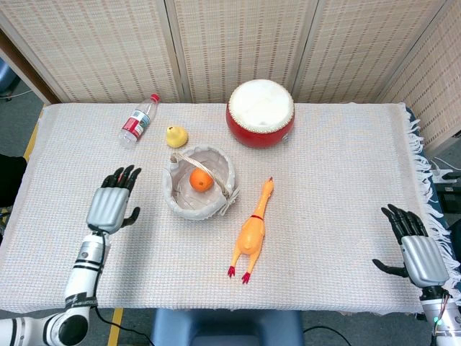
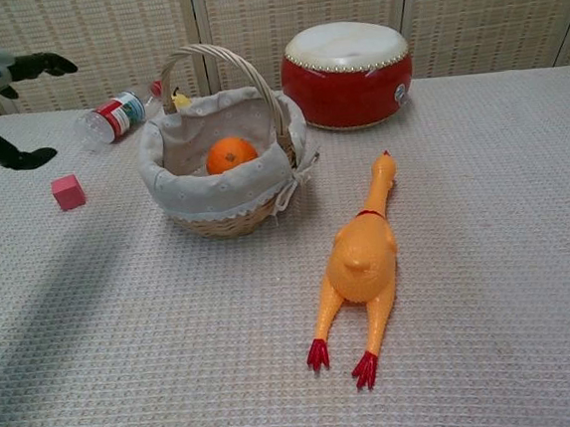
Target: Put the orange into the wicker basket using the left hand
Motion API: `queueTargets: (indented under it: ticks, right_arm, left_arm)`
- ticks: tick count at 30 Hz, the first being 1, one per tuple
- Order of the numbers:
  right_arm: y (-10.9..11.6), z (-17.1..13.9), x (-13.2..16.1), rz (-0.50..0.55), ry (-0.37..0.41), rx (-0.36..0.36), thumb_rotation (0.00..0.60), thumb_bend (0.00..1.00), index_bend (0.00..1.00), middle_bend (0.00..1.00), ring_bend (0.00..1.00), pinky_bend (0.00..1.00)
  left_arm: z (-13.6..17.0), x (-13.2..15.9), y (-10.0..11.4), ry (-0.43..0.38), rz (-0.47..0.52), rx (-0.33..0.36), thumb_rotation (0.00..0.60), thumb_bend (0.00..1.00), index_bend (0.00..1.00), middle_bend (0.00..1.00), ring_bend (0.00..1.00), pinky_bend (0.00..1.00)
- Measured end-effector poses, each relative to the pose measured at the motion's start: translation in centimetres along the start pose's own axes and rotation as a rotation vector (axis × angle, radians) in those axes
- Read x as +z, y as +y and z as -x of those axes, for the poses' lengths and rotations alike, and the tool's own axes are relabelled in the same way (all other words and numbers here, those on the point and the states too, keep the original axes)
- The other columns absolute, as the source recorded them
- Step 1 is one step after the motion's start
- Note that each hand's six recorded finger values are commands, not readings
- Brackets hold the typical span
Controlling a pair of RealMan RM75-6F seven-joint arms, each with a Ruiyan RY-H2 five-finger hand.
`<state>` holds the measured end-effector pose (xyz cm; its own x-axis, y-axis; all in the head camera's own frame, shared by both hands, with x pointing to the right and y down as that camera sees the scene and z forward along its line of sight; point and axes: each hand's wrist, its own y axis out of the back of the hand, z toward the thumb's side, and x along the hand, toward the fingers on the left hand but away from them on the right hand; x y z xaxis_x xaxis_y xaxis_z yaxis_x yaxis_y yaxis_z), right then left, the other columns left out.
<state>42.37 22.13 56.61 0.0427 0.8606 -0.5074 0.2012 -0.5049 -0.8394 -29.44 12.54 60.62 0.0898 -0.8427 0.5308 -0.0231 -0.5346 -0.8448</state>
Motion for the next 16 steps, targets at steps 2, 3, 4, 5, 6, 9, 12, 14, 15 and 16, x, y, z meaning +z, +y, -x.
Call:
queueTargets:
  ticks: [2, 3, 4, 5, 6, 9, 12, 14, 15, 16]
  right_arm:
    - [0.1, 0.0, 0.0, -0.004, -0.001, -0.005, 0.600, 0.04, 0.00, 0.00, 0.00, 0.00]
    - [0.1, -0.1, 0.0, -0.005, 0.000, -0.006, 0.600, 0.04, 0.00, 0.00, 0.00, 0.00]
    - [0.1, -0.1, 0.1, -0.008, 0.000, -0.007, 0.600, 0.03, 0.00, 0.00, 0.00, 0.00]
    - [0.0, -0.1, 0.1, -0.009, 0.000, -0.008, 0.600, 0.03, 0.00, 0.00, 0.00, 0.00]
    - [0.0, -0.1, 0.1, -0.011, 0.001, -0.009, 0.600, 0.03, 0.00, 0.00, 0.00, 0.00]
    - [-0.1, 0.0, 0.2, -0.021, 0.003, -0.010, 0.600, 0.04, 0.00, 0.00, 0.00, 0.00]
    - [-0.2, 0.0, 0.4, -0.032, 0.009, -0.010, 0.600, 0.03, 0.00, 0.00, 0.00, 0.00]
    - [-0.4, 0.0, 0.6, -0.040, 0.015, -0.008, 0.600, 0.03, 0.00, 0.00, 0.00, 0.00]
    - [-0.4, 0.1, 0.7, -0.043, 0.018, -0.008, 0.600, 0.04, 0.00, 0.00, 0.00, 0.00]
    - [-0.5, 0.1, 0.8, -0.046, 0.021, -0.008, 0.600, 0.04, 0.00, 0.00, 0.00, 0.00]
  left_arm:
    - [1.6, -1.8, -0.4, 0.011, 0.001, 0.001, 0.600, 0.37, 0.00, 0.00, 0.00, 0.13]
    - [2.2, -2.5, -0.5, 0.010, 0.003, 0.004, 0.600, 0.37, 0.00, 0.00, 0.00, 0.13]
    - [2.9, -3.1, -0.6, 0.007, 0.002, 0.010, 0.600, 0.37, 0.00, 0.00, 0.00, 0.13]
    - [3.8, -3.9, -0.7, 0.000, -0.004, 0.020, 0.600, 0.37, 0.00, 0.00, 0.00, 0.12]
    - [4.5, -4.4, -0.8, -0.007, -0.011, 0.030, 0.600, 0.37, 0.00, 0.00, 0.00, 0.12]
    - [7.2, -6.6, -1.1, -0.033, -0.034, 0.075, 0.600, 0.37, 0.00, 0.00, 0.00, 0.12]
    - [10.3, -9.2, -1.6, -0.053, -0.044, 0.117, 0.600, 0.37, 0.00, 0.00, 0.00, 0.12]
    - [12.1, -11.0, -2.0, -0.056, -0.065, 0.136, 0.600, 0.37, 0.00, 0.00, 0.00, 0.12]
    - [12.8, -11.7, -2.1, -0.057, -0.078, 0.142, 0.600, 0.37, 0.00, 0.00, 0.00, 0.12]
    - [13.5, -12.3, -2.2, -0.056, -0.088, 0.148, 0.600, 0.37, 0.00, 0.00, 0.00, 0.12]
